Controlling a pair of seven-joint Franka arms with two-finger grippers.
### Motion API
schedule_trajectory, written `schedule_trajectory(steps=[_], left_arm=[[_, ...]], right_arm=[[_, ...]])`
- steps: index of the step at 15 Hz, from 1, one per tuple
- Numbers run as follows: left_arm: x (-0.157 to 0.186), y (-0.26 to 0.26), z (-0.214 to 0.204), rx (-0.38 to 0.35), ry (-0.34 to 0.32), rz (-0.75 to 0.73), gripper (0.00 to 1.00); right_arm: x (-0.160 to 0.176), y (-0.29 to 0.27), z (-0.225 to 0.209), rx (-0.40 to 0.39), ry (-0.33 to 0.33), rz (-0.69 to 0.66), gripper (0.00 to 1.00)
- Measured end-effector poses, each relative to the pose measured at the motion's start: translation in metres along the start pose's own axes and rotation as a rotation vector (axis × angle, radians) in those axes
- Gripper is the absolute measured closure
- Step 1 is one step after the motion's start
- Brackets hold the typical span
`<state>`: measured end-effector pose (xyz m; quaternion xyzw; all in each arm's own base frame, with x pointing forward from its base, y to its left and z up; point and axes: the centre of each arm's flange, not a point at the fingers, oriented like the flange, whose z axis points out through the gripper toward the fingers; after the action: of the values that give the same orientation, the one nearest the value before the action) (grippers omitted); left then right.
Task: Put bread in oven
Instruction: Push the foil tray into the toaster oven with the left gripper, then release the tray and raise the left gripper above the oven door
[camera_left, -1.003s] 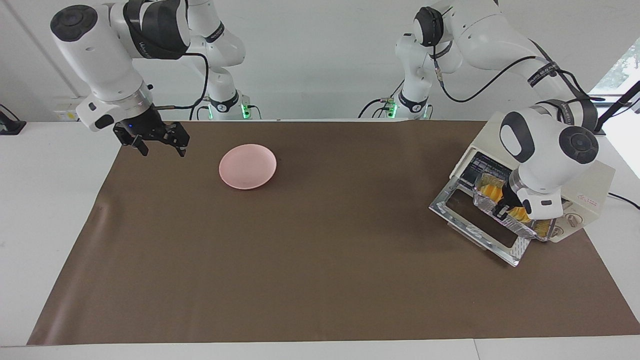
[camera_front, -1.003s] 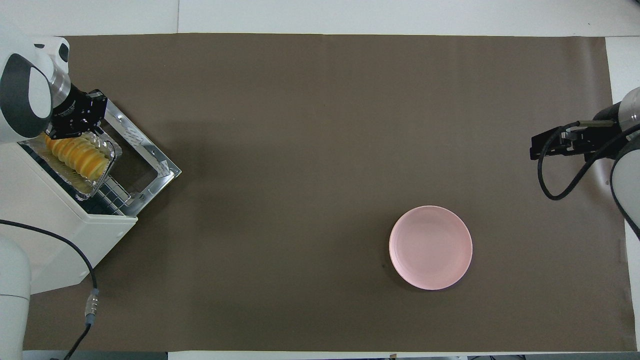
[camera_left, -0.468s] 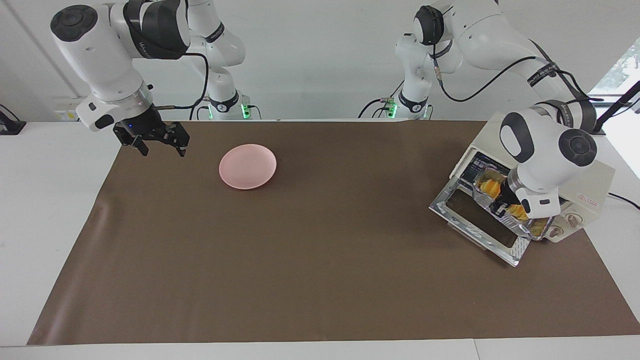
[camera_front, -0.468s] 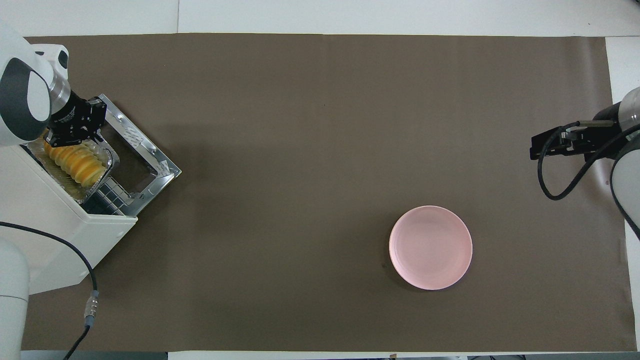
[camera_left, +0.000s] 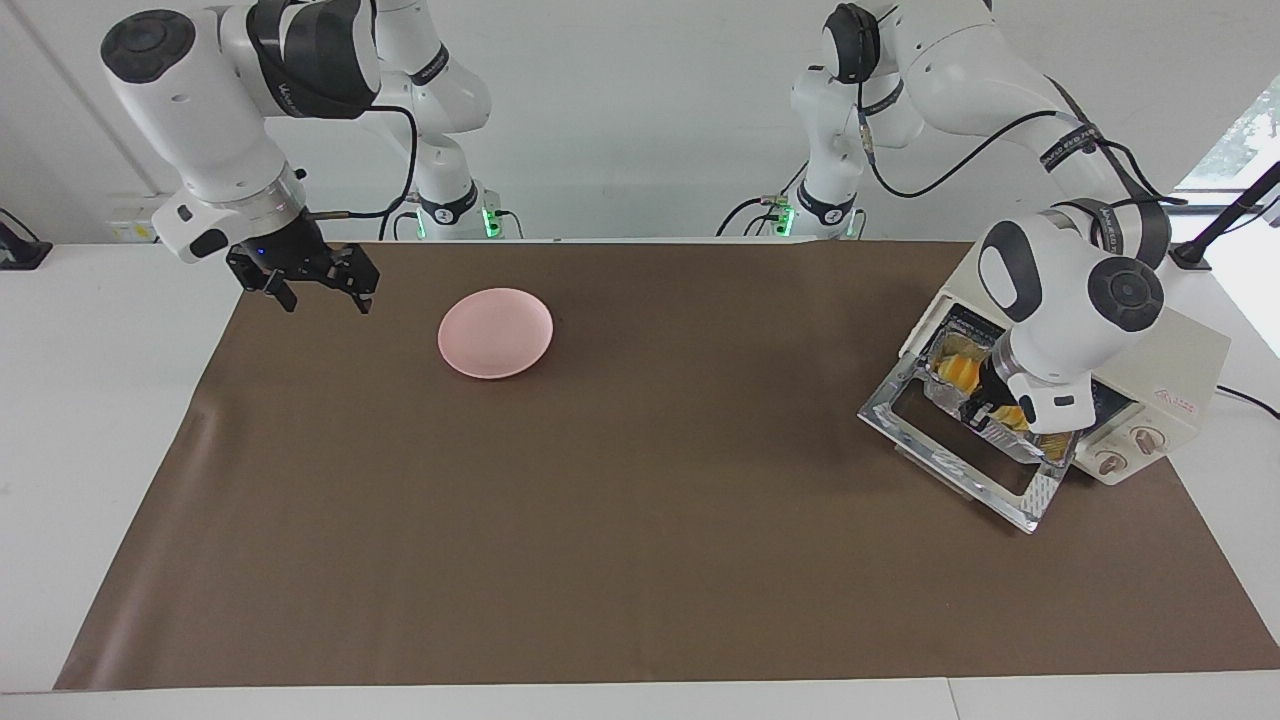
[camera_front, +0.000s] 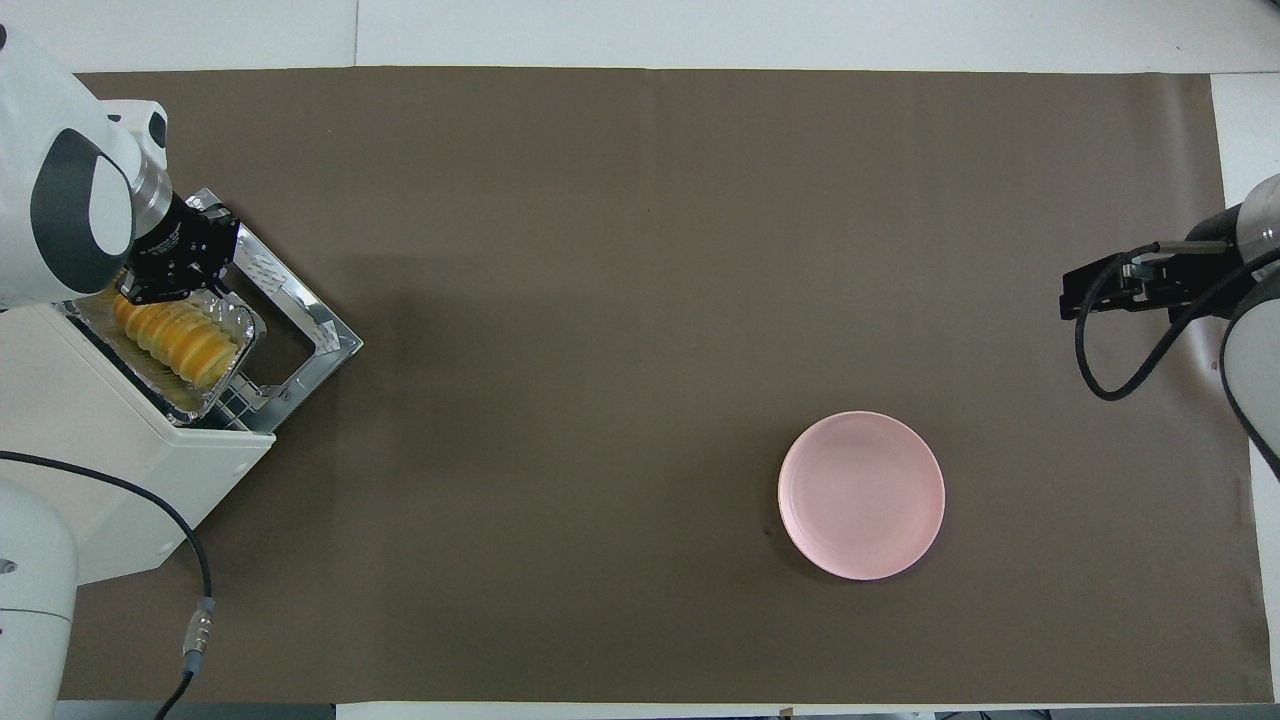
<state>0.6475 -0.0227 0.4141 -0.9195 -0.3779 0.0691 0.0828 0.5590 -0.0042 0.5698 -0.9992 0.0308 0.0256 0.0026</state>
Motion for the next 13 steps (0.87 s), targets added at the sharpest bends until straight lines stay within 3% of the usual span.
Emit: schedule_trajectory(steps=[7,13], left_arm=[[0.018,-0.029,0.007,0.076,0.011,-0.052,0.98],[0.019,-0.036,0.015,0.095,-0.008,-0.064,0.98]], right_arm=[[0.0,0.0,0.0,0.0,0.0,0.0,0.0],[0.0,0.0,0.0,0.0,0.0,0.0,0.0]])
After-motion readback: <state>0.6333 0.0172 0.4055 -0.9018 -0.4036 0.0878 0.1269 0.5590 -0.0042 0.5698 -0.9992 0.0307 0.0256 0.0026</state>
